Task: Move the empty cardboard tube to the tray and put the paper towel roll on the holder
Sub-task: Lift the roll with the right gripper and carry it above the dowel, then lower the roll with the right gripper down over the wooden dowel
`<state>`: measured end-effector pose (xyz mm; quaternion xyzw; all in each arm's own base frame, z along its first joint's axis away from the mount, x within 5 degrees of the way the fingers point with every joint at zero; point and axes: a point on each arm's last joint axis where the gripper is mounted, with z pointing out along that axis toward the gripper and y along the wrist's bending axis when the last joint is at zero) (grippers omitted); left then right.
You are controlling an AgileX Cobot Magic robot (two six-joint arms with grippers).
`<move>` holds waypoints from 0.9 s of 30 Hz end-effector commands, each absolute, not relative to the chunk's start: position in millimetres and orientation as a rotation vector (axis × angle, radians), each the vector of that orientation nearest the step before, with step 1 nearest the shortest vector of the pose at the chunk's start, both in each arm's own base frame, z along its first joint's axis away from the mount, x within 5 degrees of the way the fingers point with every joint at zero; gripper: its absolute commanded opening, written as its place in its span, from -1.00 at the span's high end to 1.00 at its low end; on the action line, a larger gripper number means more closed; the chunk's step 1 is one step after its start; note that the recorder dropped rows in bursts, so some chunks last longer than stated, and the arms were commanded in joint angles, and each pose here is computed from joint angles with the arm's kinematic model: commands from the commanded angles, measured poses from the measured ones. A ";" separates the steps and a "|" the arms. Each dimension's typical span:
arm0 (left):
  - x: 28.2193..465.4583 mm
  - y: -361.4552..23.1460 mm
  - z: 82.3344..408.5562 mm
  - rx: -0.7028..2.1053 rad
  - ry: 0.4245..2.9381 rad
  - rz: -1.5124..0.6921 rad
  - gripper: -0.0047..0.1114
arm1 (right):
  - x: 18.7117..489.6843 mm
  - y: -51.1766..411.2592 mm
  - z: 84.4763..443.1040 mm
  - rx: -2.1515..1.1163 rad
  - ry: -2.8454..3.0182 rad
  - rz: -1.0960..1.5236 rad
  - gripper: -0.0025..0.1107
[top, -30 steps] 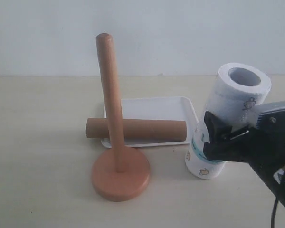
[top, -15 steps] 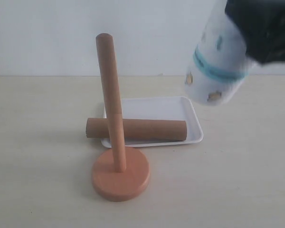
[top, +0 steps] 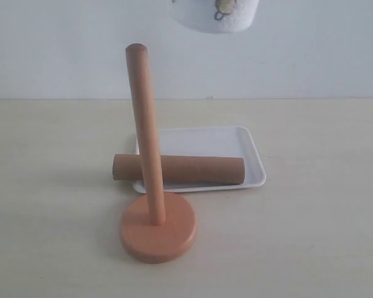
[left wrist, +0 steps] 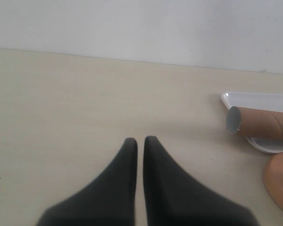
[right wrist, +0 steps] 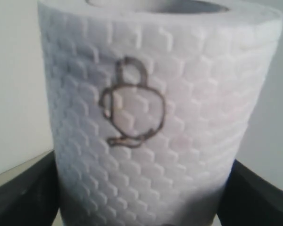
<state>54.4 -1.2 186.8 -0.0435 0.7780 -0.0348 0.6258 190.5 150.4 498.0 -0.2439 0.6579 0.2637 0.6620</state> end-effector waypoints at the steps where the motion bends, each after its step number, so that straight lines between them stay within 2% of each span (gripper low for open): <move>1: 54.6 -0.9 186.6 -0.108 1.775 -0.082 0.85 | 199.1 171.2 511.0 -0.620 1.449 0.614 0.96; 7: 54.6 -0.9 186.6 -0.108 1.775 -0.082 0.85 | 199.6 208.0 509.7 -0.707 1.393 0.653 0.96; 14: 54.6 -0.9 186.6 -0.108 1.775 -0.082 0.85 | 211.6 223.7 498.4 -0.735 1.437 0.656 0.96; 23: 54.6 -0.9 186.6 -0.108 1.775 -0.082 0.85 | 229.9 242.0 460.9 -0.814 1.554 0.610 0.96; 27: 54.6 -0.9 186.6 -0.108 1.775 -0.082 0.85 | 239.6 243.2 427.3 -0.751 1.555 0.574 0.96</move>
